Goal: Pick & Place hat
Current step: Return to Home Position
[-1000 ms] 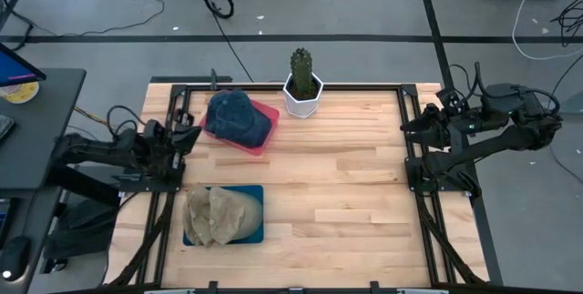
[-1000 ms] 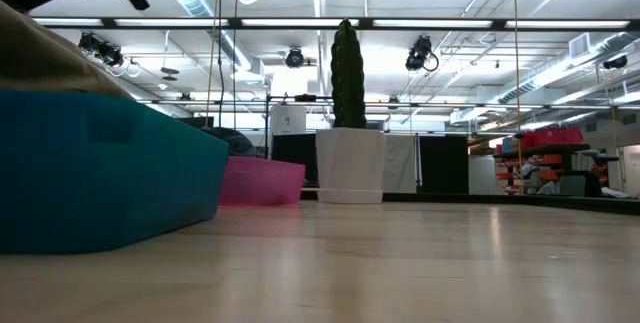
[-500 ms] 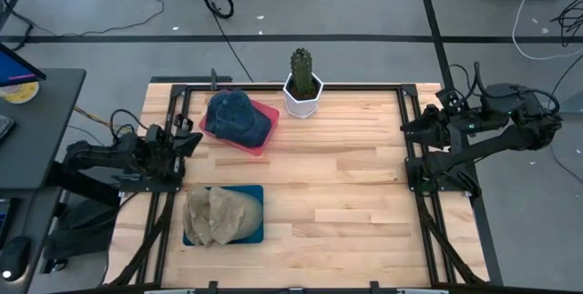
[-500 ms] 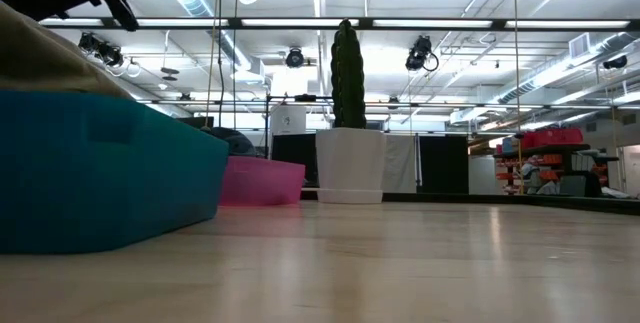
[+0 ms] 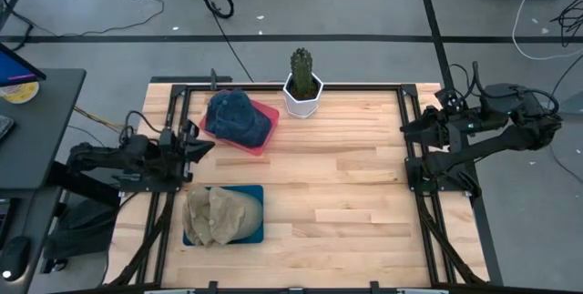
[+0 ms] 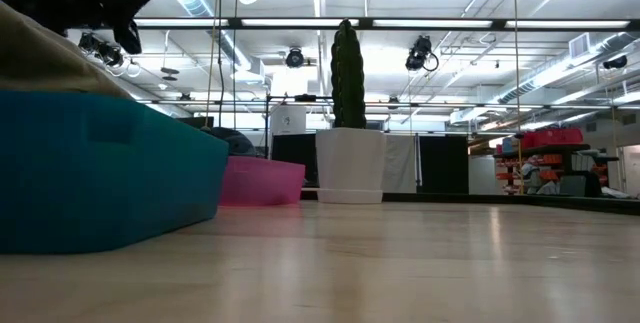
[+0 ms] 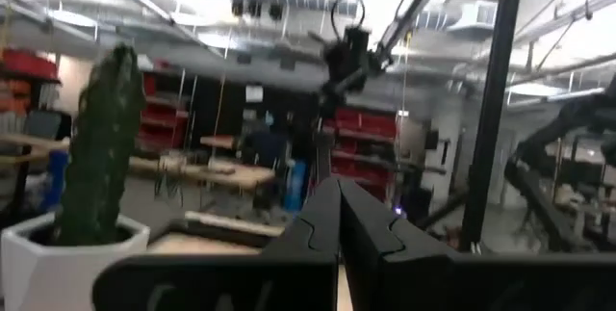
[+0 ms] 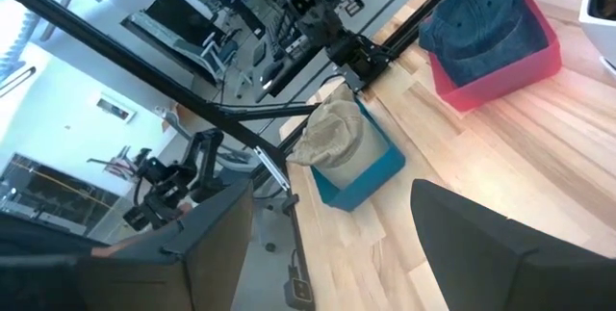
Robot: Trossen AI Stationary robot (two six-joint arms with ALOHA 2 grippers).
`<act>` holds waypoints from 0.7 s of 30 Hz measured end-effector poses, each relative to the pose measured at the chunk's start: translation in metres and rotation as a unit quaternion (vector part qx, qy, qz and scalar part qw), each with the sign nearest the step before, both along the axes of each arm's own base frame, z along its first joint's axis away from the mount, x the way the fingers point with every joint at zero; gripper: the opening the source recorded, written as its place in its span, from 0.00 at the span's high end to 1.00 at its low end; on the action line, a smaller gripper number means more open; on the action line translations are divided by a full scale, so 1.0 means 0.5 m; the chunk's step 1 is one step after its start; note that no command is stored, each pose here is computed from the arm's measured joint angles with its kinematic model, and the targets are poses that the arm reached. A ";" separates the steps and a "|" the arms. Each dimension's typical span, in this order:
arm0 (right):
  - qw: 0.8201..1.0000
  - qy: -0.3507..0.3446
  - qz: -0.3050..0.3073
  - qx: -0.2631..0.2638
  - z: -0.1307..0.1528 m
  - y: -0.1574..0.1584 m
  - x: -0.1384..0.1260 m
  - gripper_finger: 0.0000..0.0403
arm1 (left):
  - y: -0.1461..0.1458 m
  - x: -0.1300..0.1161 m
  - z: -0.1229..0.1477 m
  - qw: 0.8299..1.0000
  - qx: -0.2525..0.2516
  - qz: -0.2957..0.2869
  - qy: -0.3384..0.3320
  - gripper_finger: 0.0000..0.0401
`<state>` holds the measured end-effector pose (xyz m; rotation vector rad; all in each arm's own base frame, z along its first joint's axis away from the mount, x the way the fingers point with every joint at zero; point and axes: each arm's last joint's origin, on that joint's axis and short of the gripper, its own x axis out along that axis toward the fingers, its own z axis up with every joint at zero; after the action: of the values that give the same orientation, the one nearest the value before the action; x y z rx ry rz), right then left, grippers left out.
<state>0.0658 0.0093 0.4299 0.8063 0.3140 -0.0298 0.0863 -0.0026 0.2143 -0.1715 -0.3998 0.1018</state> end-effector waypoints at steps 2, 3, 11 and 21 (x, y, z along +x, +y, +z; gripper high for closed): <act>1.000 0.000 0.000 0.000 0.000 0.000 0.000 0.30 | 0.000 0.002 -0.006 1.000 -0.005 -0.003 0.016 0.99; 1.000 0.001 0.000 0.000 0.000 0.000 0.000 0.30 | 0.000 0.004 -0.010 1.000 -0.006 -0.003 0.028 0.99; 1.000 0.016 -0.001 0.001 -0.006 0.000 -0.001 0.30 | -0.002 0.014 -0.045 0.998 -0.032 -0.016 0.058 0.99; 1.000 0.018 -0.005 0.013 -0.006 0.000 0.000 0.30 | -0.004 0.019 -0.069 0.992 0.015 -0.017 0.124 0.99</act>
<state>0.0660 0.0093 0.4269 0.8339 0.3459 -0.0501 0.0959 -0.0046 0.1799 -0.1337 -0.1502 0.0822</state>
